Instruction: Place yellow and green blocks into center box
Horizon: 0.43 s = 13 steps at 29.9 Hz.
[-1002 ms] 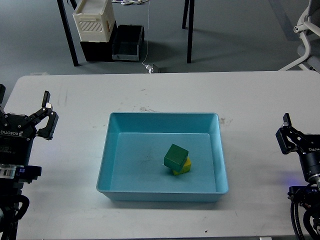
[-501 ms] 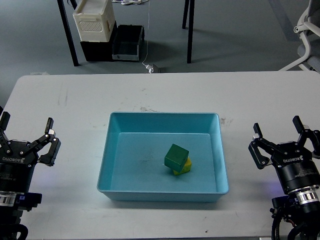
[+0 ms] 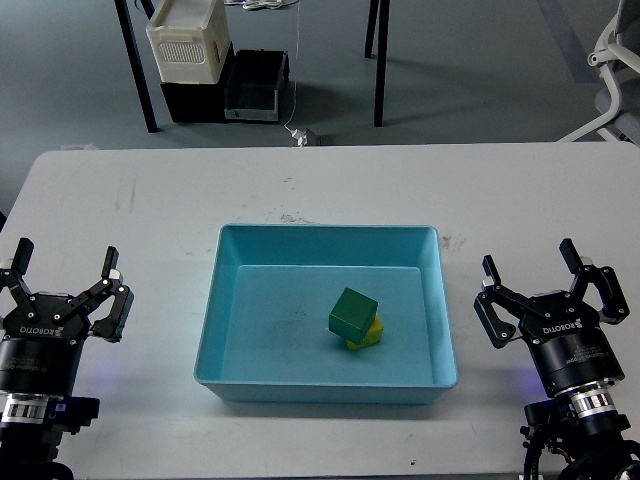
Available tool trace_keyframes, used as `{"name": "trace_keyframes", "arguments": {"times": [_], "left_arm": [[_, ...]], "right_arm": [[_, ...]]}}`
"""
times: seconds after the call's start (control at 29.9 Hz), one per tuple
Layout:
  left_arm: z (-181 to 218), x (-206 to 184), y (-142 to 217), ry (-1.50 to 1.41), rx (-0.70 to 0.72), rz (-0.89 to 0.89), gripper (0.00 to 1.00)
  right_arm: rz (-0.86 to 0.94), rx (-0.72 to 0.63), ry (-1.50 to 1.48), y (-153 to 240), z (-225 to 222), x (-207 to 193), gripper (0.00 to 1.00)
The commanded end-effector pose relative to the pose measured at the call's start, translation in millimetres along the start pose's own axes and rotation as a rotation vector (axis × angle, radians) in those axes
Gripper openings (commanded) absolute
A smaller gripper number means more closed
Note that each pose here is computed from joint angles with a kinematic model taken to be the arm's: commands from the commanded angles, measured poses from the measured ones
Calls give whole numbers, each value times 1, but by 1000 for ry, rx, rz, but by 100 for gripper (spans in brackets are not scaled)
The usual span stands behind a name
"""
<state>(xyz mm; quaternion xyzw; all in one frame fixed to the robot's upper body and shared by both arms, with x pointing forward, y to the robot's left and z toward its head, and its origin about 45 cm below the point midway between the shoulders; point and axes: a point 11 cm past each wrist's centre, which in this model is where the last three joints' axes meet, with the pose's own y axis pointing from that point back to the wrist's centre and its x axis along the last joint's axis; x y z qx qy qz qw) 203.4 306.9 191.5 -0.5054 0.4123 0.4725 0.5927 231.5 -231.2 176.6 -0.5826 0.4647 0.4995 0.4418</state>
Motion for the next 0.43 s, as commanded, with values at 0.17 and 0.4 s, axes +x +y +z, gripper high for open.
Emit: {"name": "trace_keyframes", "arguments": {"times": [0.17,0.4], "left_arm": [[-13,-5,-3,24,35,-18,100],[-16,-8,-9,25,48,-37,100]], "right_arm": [[-8,16,-13,0,1,-1,100],[-13,29,-6,0,-1,-2,100]]}}
